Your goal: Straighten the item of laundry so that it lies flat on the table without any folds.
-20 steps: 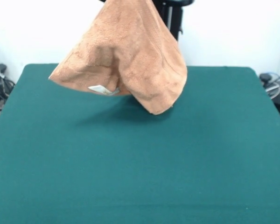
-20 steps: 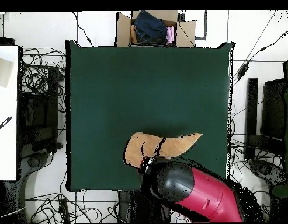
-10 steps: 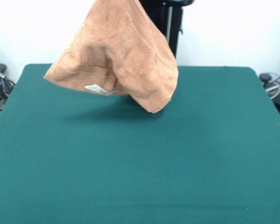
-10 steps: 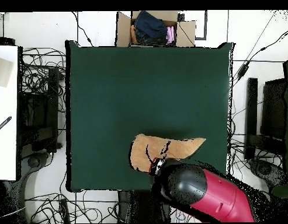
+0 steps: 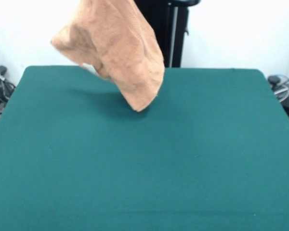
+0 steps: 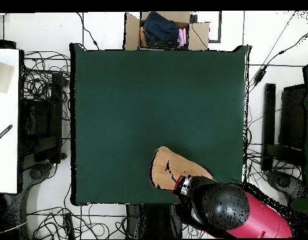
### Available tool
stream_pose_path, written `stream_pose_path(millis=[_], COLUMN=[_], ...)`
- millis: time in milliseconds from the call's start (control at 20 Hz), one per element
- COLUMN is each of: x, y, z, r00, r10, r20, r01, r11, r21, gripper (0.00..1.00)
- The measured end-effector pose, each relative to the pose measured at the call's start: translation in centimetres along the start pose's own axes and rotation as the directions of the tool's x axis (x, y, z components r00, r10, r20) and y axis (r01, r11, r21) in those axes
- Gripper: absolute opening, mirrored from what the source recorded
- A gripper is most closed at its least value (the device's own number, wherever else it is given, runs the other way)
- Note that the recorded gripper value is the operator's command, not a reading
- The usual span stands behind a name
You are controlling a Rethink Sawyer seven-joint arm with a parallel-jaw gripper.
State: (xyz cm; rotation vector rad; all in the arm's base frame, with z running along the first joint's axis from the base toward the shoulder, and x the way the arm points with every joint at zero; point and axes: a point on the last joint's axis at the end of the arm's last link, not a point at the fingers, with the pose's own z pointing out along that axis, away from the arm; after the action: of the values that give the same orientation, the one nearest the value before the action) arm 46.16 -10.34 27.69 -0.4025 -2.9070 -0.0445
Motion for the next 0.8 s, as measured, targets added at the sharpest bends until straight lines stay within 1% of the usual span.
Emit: stream_pose_path(millis=[200, 400, 800], x=[0.3, 0.3, -0.2], y=[-0.9, -1.2, -1.3], z=[-0.6, -0.7, -0.3], r00=[0.999, 0.998, 0.996], r10=[-0.032, -0.057, -0.074], r20=[-0.025, -0.034, -0.042], r01=[0.031, 0.056, 0.073], r11=[0.999, 0.998, 0.997], r21=[-0.019, -0.029, -0.04], gripper=[0.0, 0.0, 0.0])
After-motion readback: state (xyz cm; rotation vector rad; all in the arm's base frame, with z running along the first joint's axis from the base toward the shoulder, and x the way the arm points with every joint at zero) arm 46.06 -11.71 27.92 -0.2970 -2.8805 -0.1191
